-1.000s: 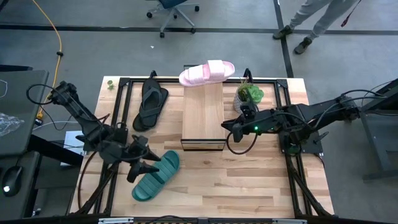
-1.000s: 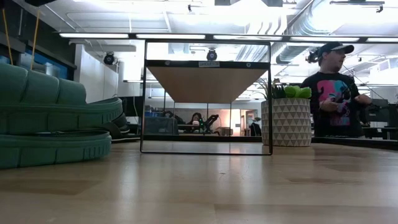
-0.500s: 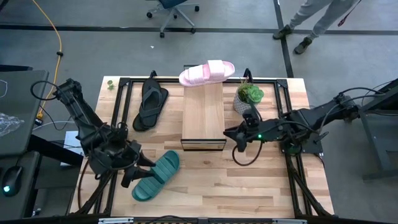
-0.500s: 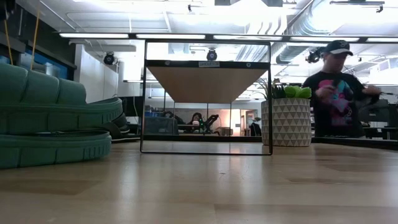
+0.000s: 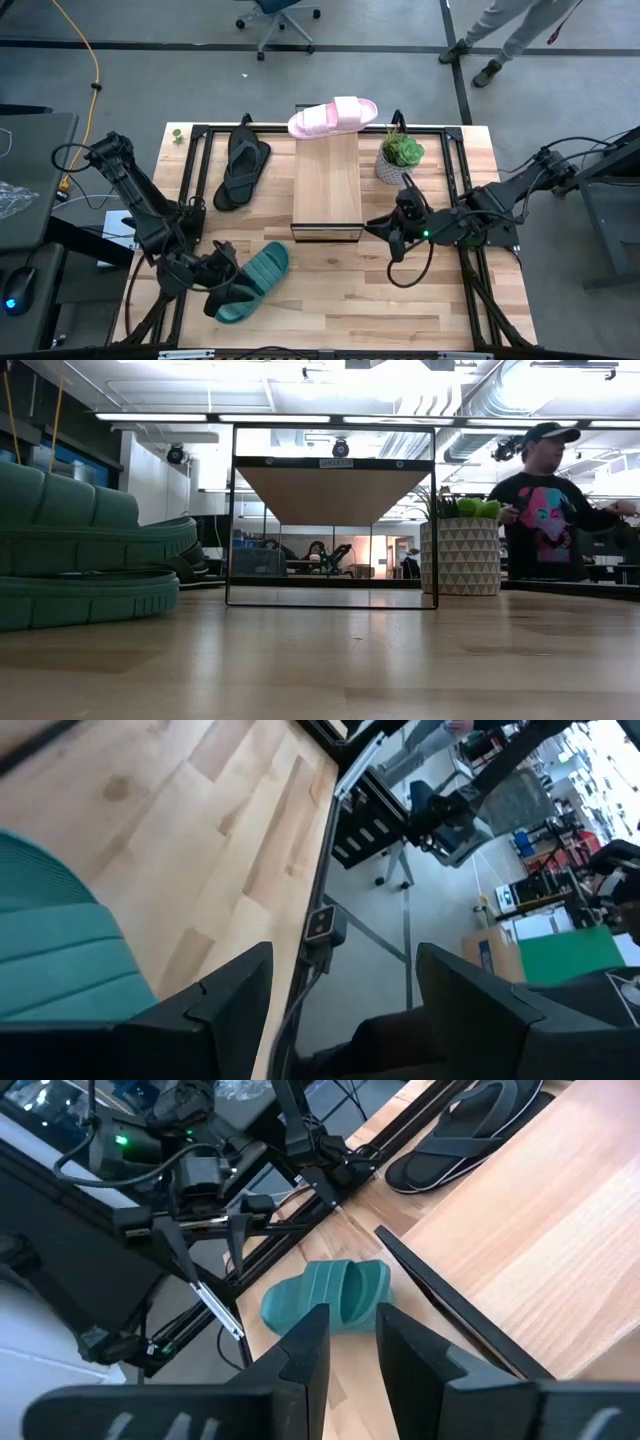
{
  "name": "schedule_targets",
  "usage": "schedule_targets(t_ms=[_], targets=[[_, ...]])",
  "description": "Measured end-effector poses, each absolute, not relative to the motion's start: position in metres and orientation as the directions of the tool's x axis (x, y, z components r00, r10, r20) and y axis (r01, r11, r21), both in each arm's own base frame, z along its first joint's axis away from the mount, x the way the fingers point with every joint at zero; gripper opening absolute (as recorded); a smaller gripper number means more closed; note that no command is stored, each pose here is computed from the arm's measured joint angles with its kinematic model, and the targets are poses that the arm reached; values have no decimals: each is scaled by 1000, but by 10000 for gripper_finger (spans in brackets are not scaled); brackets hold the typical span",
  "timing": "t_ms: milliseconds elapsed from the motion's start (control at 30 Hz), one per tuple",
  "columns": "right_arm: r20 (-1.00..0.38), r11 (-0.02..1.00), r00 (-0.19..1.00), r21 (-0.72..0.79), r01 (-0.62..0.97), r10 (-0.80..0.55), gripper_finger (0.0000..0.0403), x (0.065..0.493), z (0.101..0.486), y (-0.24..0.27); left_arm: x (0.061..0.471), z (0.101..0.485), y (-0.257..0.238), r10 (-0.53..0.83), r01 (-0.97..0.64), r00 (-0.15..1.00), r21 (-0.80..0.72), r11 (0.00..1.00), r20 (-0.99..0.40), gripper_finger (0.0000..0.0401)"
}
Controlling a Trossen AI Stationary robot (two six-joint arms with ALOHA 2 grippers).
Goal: Pick and place slippers onto the shelf
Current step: Put the green pair of slippers on the shelf
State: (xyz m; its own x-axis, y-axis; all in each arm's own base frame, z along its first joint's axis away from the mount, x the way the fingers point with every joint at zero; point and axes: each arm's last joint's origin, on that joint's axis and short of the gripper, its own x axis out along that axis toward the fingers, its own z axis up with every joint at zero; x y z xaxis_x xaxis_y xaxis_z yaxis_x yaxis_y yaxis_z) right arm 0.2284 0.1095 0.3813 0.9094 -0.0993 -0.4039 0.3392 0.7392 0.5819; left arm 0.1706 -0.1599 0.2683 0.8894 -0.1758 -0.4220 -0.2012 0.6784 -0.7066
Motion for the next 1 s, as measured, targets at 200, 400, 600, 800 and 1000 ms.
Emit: schedule_targets(t_ms=[200, 400, 600, 800, 1000], targets=[[-413, 740, 906, 581, 339, -91, 73, 228, 381, 110, 176, 265, -167, -217, -180, 883, -728, 662, -416, 237], [-424, 749, 901, 568, 341, -88, 73, 227, 379, 111, 175, 264, -171, -257, -169, 870, -745, 646, -420, 237], [-437, 753, 895, 557, 350, -92, 73, 226, 378, 110, 166, 264, -179, -291, -167, 860, -771, 615, -418, 237], [-444, 758, 891, 548, 353, -94, 73, 226, 377, 110, 158, 265, -184, -243, -181, 886, -778, 602, -395, 237], [-446, 760, 890, 545, 354, -95, 73, 226, 377, 110, 155, 264, -187, -240, -187, 886, -779, 599, -397, 237]])
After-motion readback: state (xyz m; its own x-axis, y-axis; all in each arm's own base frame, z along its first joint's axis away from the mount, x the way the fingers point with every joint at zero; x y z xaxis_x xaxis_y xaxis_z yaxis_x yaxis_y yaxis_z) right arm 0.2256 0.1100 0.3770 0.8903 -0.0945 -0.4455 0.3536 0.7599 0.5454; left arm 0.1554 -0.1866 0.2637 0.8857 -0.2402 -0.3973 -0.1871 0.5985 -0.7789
